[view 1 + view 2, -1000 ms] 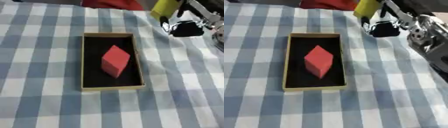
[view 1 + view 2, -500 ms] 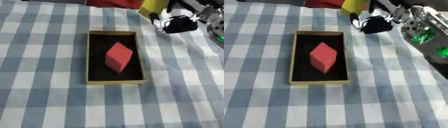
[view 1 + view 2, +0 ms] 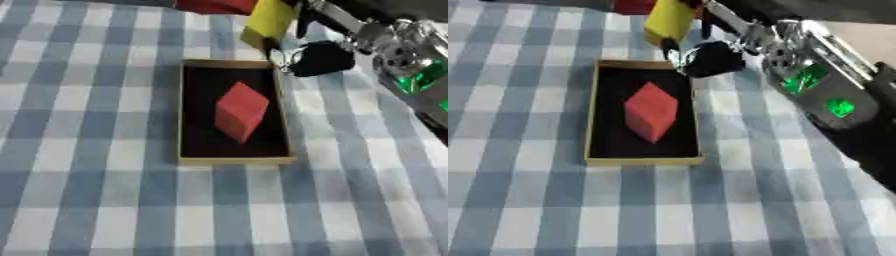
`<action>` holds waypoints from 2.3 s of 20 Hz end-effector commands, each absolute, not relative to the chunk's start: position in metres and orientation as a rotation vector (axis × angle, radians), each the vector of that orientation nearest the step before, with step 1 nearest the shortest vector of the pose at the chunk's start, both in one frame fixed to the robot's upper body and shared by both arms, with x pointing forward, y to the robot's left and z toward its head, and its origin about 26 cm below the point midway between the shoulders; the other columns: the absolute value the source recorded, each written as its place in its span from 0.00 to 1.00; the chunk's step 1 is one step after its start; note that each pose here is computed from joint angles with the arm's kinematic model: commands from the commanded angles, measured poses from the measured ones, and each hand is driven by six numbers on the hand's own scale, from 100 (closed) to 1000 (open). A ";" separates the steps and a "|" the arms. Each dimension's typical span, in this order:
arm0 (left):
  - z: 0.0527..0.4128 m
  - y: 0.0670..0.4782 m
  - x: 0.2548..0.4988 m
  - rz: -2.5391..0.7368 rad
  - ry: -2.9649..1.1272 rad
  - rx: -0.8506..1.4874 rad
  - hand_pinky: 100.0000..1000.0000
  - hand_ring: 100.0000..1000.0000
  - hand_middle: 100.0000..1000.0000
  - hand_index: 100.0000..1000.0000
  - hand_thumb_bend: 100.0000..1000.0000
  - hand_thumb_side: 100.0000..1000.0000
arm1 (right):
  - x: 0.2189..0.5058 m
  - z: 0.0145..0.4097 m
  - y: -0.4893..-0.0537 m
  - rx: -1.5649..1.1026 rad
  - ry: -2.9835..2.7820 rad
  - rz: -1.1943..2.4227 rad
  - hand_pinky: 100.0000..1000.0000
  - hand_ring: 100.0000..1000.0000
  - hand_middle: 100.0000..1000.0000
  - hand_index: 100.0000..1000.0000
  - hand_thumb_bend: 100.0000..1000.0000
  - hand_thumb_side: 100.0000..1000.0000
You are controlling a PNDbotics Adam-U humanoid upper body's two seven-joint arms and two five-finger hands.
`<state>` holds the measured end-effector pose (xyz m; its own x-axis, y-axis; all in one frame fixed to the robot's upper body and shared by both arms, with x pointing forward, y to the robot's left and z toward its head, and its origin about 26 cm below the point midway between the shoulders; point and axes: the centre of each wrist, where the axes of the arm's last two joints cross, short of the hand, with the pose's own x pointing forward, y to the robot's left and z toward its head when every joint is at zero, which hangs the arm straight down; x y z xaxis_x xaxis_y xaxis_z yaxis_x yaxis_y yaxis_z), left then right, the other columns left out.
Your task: Pick up objects on the table and place them in the box.
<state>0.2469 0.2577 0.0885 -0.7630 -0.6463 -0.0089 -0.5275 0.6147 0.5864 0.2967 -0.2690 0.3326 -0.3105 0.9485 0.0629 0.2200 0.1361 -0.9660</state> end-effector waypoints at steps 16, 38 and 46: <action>0.097 0.258 0.249 -0.845 -2.710 0.948 0.62 0.66 0.53 0.35 0.00 0.16 | 0.316 0.325 -0.239 -1.109 -1.633 1.286 0.67 0.51 0.32 0.57 0.00 0.50; 0.097 0.256 0.250 -0.842 -2.705 0.959 0.62 0.67 0.53 0.34 0.00 0.17 | 0.337 0.305 -0.245 -1.115 -1.448 1.457 0.89 0.88 0.77 0.92 0.00 0.74; 0.097 0.257 0.249 -0.841 -2.698 0.962 0.62 0.67 0.53 0.34 0.00 0.16 | 0.333 0.310 -0.246 -1.131 -1.444 1.469 0.95 0.91 0.80 0.98 0.02 0.47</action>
<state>0.2503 0.2544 0.0921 -0.7732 -0.6340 -0.0167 -0.5248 0.6247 0.5782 0.3378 -0.2437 0.2989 -0.3096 0.9491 -0.0583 0.0278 -0.0523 -0.9982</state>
